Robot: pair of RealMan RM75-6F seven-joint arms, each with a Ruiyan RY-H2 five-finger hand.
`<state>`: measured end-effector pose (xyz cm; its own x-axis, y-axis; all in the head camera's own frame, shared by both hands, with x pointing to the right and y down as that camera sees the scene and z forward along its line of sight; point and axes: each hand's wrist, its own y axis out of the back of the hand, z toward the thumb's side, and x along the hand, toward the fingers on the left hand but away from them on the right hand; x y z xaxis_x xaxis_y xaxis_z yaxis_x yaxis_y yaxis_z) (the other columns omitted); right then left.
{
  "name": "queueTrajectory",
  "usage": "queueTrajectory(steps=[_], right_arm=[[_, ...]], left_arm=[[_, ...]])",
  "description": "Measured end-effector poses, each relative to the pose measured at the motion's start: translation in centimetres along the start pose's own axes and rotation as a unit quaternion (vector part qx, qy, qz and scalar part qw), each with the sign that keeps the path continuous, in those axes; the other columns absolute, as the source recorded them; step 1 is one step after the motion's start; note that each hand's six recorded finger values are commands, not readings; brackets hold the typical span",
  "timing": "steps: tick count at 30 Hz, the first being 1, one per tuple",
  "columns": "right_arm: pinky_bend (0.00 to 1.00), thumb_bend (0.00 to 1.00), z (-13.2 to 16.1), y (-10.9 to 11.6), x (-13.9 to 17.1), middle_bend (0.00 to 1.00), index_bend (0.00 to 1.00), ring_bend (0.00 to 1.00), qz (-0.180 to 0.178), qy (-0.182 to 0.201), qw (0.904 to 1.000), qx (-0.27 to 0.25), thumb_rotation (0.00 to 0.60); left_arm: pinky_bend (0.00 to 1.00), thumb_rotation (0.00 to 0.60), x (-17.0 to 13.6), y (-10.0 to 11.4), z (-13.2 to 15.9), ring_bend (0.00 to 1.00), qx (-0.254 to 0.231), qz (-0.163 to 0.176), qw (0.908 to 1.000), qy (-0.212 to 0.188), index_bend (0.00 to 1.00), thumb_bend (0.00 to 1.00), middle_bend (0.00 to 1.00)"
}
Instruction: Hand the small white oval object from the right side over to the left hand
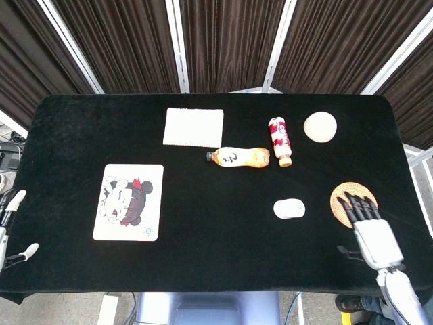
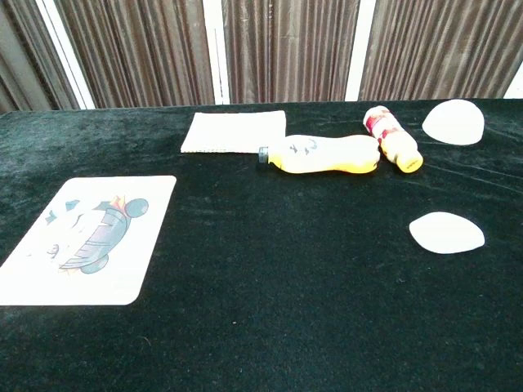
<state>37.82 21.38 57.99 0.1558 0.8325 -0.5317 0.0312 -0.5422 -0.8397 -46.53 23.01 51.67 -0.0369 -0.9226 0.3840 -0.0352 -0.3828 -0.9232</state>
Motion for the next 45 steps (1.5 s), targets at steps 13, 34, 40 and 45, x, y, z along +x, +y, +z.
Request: queueTrajectory(steps=[13,34,40,45], right_arm=[[0.21,0.0,4.1,-5.2,-9.4,0.18,0.12,0.05,0.097,0.067,0.9918,0.051,0.6],[0.58,0.36,6.3,-9.3,-13.5,0.55,0.52,0.4,0.096,0.095,0.9832,0.123,0.6],[0.6,0.46,8.1,-8.3,-13.6,0.57,0.53,0.42,0.062,0.146,0.9764,0.146,0.6],[0.6,0.47,11.1,-6.5,-13.6,0.57,0.53,0.42,0.028,0.228,0.9548,0.189,0.6]], left_arm=[[0.0,0.6,2.0,-1.7,-0.6,0.0,0.028,-0.012,0.9991,0.029,0.0,0.0,0.0],[0.0,0.6,2.9,-2.7,-1.3,0.0,0.036,-0.024,0.998,0.047,0.0,0.0,0.0],[0.0,0.6,3.2,-2.8,-1.5,0.0,0.033,-0.028,0.9977,0.051,0.0,0.0,0.0],[0.0,0.6,3.5,-3.1,-1.6,0.0,0.031,-0.035,0.9974,0.055,0.0,0.0,0.0]])
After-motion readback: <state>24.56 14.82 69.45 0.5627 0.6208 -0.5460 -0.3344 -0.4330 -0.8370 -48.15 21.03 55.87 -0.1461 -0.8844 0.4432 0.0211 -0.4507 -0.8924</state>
